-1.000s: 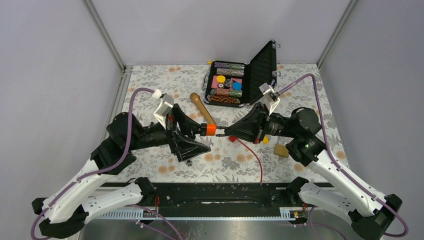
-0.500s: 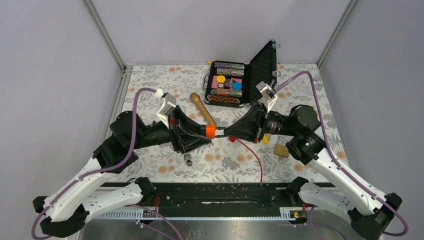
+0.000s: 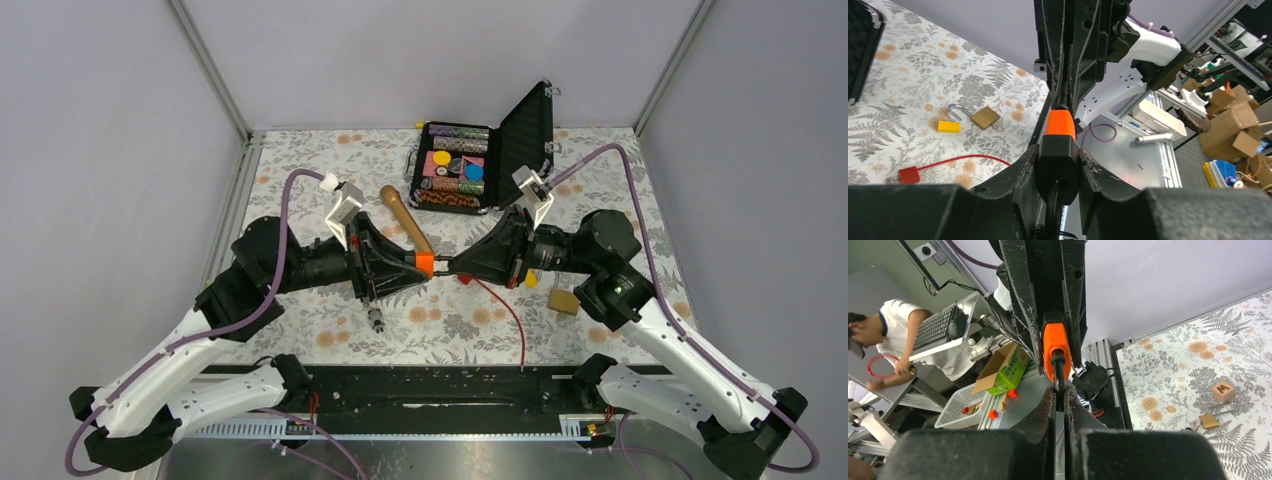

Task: Lock with the key
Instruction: Lock the lock.

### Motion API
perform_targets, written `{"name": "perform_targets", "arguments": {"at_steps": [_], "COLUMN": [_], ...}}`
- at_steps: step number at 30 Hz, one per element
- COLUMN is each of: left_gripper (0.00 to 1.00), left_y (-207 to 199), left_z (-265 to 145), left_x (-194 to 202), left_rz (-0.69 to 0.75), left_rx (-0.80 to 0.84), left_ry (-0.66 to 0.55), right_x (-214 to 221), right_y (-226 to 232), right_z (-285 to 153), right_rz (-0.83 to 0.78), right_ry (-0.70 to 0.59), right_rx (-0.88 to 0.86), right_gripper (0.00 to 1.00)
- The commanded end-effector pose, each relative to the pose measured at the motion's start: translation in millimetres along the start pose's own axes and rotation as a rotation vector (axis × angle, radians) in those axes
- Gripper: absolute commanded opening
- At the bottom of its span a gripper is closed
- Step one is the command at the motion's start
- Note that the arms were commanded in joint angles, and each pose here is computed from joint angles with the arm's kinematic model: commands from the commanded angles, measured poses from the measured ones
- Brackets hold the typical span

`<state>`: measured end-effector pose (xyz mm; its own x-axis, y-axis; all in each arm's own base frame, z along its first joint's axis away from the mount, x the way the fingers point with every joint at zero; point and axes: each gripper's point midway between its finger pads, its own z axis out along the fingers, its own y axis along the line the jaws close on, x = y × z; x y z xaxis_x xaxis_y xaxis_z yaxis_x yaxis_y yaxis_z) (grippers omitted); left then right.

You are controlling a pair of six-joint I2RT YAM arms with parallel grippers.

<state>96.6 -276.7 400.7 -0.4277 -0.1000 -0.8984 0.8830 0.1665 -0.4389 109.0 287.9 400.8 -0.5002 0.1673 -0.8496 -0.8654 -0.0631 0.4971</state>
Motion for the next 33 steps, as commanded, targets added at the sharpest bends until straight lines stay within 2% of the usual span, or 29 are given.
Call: {"name": "perform_targets", "arguments": {"at_steps": [1,18,22,25,26,27,29,30,32,33], "left_gripper": [0.0,0.0,0.0,0.0,0.07,0.19,0.54,0.66,0.83,0.86], "left_y": [-16.3,4.8,14.8,18.1,19.8,20.5,21.4,23.3,27.0,28.6], "left_z": [11.2,33.2,23.1,9.8,5.0,0.2,-8.2,-12.1,-20.9,-24.8], "left_x": [-19.6,11.5,8.7,1.3,-1.0,-2.2,-2.2,-2.2,0.1,0.8], "left_rz": [-0.024,-0.133,-0.116,-0.085,-0.071,-0.055,-0.004,0.021,0.079,0.109], "left_rx": [0.089,0.083,-0.001,-0.042,-0.062,-0.075,-0.094,-0.111,-0.145,-0.159], "left_ry": [-0.049,0.017,0.0,-0.017,-0.021,-0.022,-0.014,-0.012,0.008,0.017], "right_x": [-18.0,-10.8,-12.9,-8.3,-6.5,-5.5,4.3,4.9,15.0,17.1], "right_y": [23.8,28.7,15.3,7.7,4.9,3.7,-2.2,-2.6,-6.1,-4.5], "right_z": [9.9,51.6,46.5,35.1,29.7,24.1,9.2,4.7,-10.9,-16.4], "right_rz": [-0.133,-0.067,-0.073,-0.107,-0.12,-0.137,-0.148,-0.167,-0.204,-0.23], "right_ry": [-0.06,-0.08,-0.101,-0.067,-0.05,-0.035,0.024,0.041,0.117,0.146], "right_rx": [-0.042,-0.085,0.008,0.091,0.125,0.152,0.222,0.238,0.288,0.293], "right_gripper": [0.0,0.0,0.0,0.0,0.0,0.0,0.0,0.0,0.0,0.0]}}
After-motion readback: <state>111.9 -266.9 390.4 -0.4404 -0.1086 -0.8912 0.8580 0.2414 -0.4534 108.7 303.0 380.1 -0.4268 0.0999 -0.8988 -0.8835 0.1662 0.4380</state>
